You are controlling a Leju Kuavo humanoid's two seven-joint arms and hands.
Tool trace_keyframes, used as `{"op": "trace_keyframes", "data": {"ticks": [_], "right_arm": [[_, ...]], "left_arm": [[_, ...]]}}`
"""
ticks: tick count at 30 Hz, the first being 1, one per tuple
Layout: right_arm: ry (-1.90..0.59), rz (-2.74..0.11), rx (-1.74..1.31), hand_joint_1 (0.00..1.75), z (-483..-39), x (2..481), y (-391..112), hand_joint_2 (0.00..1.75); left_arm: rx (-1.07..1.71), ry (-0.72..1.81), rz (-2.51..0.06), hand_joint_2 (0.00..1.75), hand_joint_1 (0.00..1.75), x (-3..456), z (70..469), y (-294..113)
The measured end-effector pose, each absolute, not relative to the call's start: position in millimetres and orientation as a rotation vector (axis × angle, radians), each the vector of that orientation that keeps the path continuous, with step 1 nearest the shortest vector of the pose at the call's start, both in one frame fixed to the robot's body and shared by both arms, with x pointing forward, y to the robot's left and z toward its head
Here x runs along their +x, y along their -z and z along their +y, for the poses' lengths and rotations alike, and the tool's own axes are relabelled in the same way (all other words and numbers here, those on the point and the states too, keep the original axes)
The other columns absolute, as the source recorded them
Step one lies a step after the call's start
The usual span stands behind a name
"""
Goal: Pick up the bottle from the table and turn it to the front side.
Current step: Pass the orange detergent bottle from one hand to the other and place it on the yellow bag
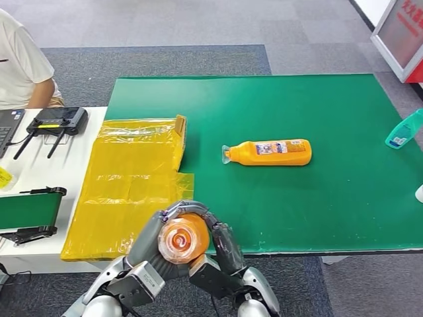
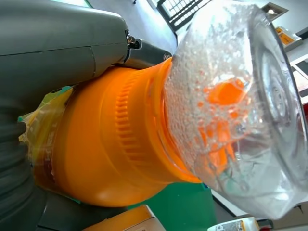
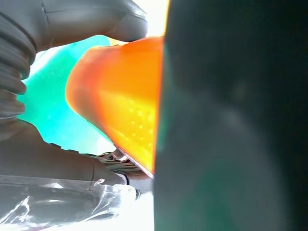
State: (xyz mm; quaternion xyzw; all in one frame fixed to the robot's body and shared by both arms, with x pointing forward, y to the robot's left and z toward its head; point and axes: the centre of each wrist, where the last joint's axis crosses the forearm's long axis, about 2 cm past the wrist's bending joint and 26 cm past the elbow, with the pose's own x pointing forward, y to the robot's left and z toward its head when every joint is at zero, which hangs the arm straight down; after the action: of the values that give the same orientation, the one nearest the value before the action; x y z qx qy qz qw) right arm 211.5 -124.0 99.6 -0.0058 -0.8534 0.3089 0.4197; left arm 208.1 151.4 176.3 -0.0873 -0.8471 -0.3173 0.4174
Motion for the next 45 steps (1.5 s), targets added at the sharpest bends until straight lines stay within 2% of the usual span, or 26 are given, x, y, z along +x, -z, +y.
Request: {"op": "trace_keyframes", "data": {"ticks": [4, 5, 6, 9, 10, 25, 32, 40, 45], "right_arm": [[-0.781, -2.134, -0.043, 1.75, -127, 211, -103, 1.75], [-0.781, -2.133, -0.045, 1.71, -127, 211, -103, 1.75], [-0.781, -2.133, -0.047, 1.55, -127, 211, -104, 1.75], [-0.78, -2.136, -0.049, 0.29, -128, 211, -105, 1.75], [-0.779, -2.135, -0.051, 0.01, -128, 211, -105, 1.75], [-0.715, -2.03, -0.067, 0.0, -134, 208, -102, 1.75], [-0.642, -2.038, -0.024, 0.0, -142, 203, -110, 1.75], [-0.562, -2.115, -0.039, 0.0, -154, 201, -132, 1.75], [-0.533, -2.151, -0.026, 0.0, -159, 202, -140, 1.75]], "left_arm": [[-0.218, 0.801, -2.136, 1.75, 1.75, 209, 150, -178], [-0.219, 0.799, -2.137, 1.75, 1.75, 210, 150, -178], [-0.221, 0.797, -2.138, 1.75, 1.75, 210, 150, -178], [-0.223, 0.789, -2.141, 1.75, 1.75, 209, 150, -178], [-0.214, 0.784, -2.145, 1.75, 1.75, 209, 150, -178], [0.022, 0.636, -2.122, 1.75, 1.75, 195, 169, -166], [0.827, 0.801, -2.151, 1.75, 1.75, 198, 195, -184], [1.16, 0.845, -2.092, 1.75, 1.75, 200, 216, -193], [1.466, 0.988, -1.922, 1.75, 1.75, 216, 239, -197]]}}
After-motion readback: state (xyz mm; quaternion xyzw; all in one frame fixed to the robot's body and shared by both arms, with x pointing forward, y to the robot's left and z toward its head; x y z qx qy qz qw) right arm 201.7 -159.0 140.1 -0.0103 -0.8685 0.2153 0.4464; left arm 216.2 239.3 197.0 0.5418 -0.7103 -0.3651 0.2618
